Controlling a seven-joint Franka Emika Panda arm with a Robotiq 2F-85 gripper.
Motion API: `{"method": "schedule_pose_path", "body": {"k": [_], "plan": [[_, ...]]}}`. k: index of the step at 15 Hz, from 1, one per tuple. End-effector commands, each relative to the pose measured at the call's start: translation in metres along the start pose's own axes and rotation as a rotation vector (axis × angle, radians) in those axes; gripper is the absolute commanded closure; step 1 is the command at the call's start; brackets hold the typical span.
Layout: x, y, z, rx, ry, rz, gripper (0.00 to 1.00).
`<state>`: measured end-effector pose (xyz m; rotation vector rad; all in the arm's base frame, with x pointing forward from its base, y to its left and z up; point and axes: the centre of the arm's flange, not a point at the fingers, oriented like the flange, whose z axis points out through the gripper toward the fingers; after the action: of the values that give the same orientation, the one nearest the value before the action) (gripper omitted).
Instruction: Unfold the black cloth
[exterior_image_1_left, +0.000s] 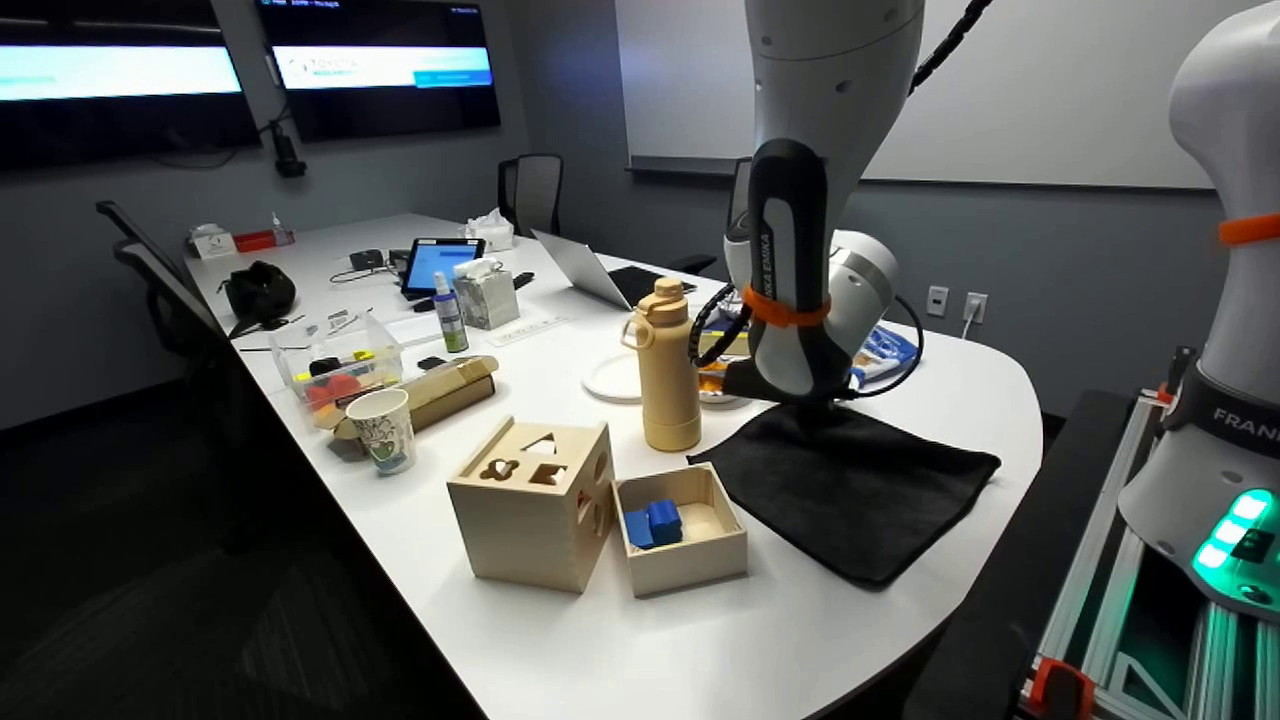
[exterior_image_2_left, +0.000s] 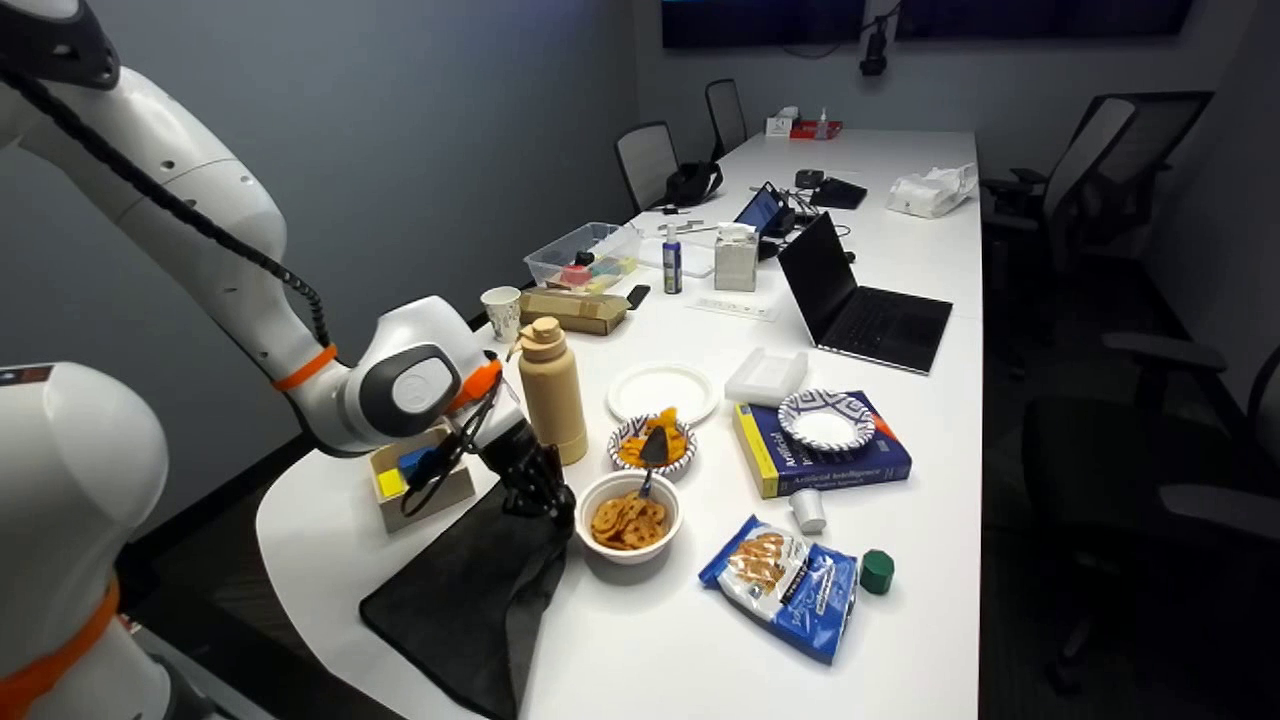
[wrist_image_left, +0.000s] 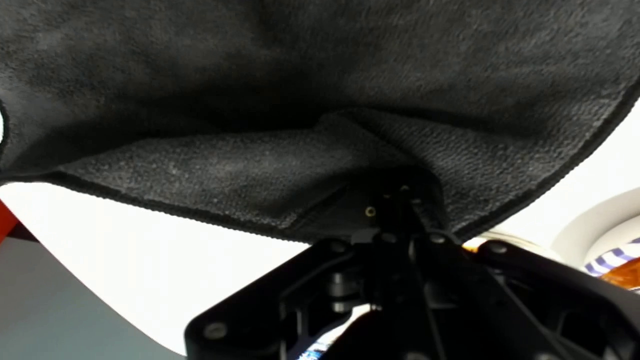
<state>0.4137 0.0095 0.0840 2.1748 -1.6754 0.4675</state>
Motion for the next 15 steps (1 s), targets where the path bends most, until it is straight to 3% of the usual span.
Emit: {"method": "schedule_pose_path", "body": {"k": [1, 7, 8, 9, 15], "plan": [[-0.001, -0.013, 0.005, -0.003, 0.075, -0.006, 0.99], [0.008, -0.012, 0.009, -0.002, 0.131, -0.005, 0.99], [0.009, -0.012, 0.010, -0.003, 0.136, -0.005, 0.92], [0.010, -0.012, 0.010, -0.003, 0.142, -0.005, 0.71], [0.011, -0.008, 0.006, 0.006, 0.157, -0.006, 0.27]]}}
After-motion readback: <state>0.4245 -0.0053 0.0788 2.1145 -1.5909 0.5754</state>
